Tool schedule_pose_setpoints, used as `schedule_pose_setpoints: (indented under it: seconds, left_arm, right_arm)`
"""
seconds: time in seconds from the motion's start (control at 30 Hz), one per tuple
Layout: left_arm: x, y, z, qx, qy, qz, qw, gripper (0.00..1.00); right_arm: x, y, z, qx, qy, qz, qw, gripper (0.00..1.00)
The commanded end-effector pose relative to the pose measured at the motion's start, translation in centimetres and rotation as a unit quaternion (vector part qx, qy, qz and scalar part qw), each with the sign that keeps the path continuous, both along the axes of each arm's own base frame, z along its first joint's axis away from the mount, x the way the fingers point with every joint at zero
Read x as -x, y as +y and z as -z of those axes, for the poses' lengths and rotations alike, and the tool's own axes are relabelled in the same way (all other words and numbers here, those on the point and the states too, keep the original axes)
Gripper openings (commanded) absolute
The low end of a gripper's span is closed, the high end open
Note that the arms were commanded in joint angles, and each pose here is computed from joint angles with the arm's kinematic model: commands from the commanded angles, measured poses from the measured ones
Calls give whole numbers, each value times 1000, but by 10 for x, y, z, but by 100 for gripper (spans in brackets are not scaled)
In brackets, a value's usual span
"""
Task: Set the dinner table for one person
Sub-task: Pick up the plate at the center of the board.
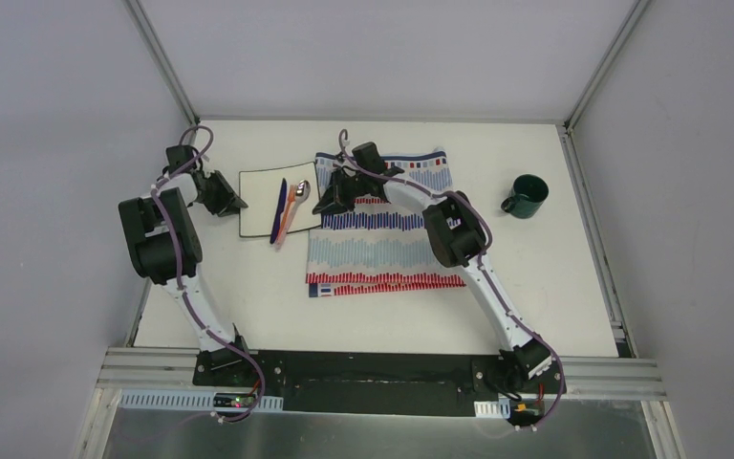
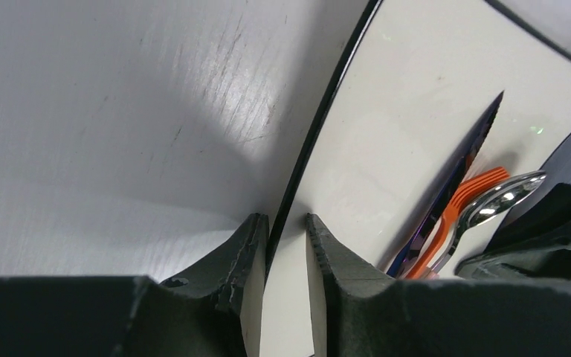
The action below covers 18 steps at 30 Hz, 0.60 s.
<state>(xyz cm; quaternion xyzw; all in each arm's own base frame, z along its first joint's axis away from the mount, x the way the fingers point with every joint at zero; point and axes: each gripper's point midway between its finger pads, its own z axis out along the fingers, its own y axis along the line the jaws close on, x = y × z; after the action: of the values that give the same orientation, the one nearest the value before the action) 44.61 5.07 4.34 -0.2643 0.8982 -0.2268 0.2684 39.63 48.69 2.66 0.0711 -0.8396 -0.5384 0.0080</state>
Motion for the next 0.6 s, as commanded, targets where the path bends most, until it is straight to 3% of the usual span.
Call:
schedule_pose_setpoints:
  seconds: [0.0,0.57]
  left_arm:
    - [14,-43,17,100,15,13,995,8]
    - [17,-52,20,271,-42,49,960,15]
  right_arm:
    - [30,10,8,14,-20,-32,999,2]
    - [36,9,16,13,-1,-29,999,3]
